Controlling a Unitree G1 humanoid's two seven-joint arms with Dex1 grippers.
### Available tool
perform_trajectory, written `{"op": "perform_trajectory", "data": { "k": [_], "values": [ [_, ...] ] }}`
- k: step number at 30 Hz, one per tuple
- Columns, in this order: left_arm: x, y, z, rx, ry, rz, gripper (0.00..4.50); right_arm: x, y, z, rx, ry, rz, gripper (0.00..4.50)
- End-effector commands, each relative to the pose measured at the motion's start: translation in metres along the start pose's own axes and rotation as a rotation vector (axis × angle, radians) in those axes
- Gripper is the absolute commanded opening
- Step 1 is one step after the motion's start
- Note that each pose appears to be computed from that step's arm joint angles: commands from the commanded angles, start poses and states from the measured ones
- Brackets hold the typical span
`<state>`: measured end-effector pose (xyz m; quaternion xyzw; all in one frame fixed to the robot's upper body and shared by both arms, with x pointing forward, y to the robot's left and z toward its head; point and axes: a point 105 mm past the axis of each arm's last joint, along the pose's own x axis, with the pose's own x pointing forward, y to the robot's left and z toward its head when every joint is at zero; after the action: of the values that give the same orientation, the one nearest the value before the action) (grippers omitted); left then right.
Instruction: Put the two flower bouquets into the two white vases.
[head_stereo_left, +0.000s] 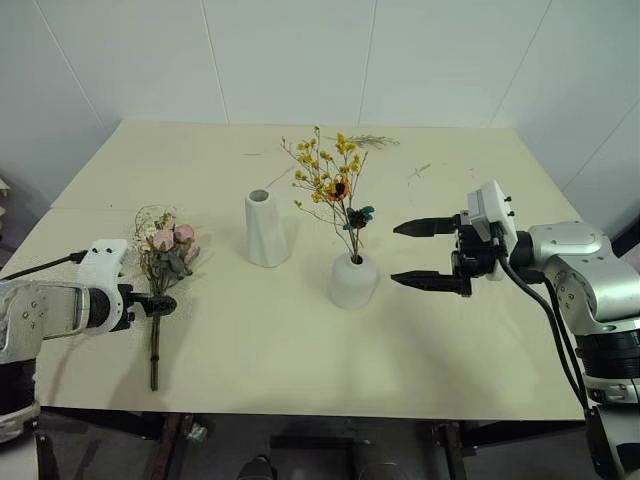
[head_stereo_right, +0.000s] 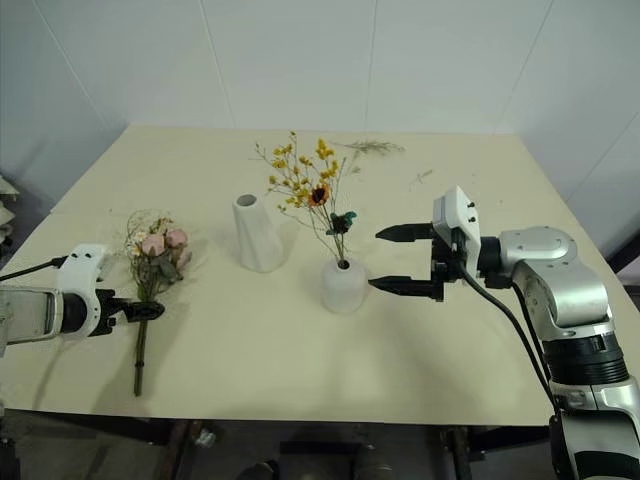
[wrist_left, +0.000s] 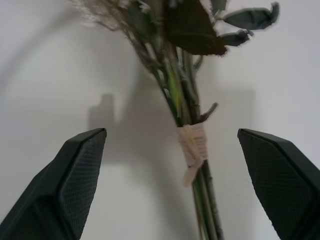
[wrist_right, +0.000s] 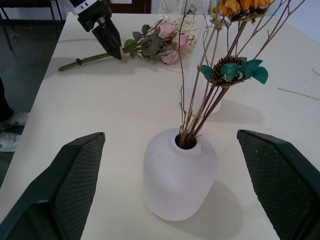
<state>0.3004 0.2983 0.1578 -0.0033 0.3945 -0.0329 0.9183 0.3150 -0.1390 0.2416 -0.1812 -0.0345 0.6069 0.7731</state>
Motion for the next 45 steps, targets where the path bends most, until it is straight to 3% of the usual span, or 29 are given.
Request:
{"op": "perform_trajectory", "data": {
  "k": [1, 18, 21, 33, 39, 45],
  "values": [
    [-0.004, 0.004, 0.012, -0.009, -0.012, 0.020, 4.50, -0.001, 0.001, 0.008, -0.039, -0.020, -0.012, 4.48],
    [0.003, -0.003, 0.011, 0.013, 0.104, 0.011, 4.50, -0.003, 0.000, 0.003, -0.032, -0.014, -0.036, 4.48],
    [0.007, -0.004, 0.011, -0.018, 0.097, 0.021, 3.97, -0.003, -0.001, 0.003, -0.030, -0.014, -0.040, 4.50],
    [0.011, -0.010, 0.016, -0.039, 0.047, 0.030, 0.28, -0.005, -0.002, 0.001, -0.028, -0.002, -0.047, 4.50],
    [0.010, -0.012, 0.022, -0.052, 0.015, 0.028, 0.26, -0.007, -0.004, 0.001, -0.034, 0.002, -0.061, 4.50],
    [-0.014, -0.021, 0.081, 0.011, -0.390, 0.006, 0.26, -0.008, -0.005, 0.002, -0.036, 0.000, -0.074, 4.50]
  ]
}}
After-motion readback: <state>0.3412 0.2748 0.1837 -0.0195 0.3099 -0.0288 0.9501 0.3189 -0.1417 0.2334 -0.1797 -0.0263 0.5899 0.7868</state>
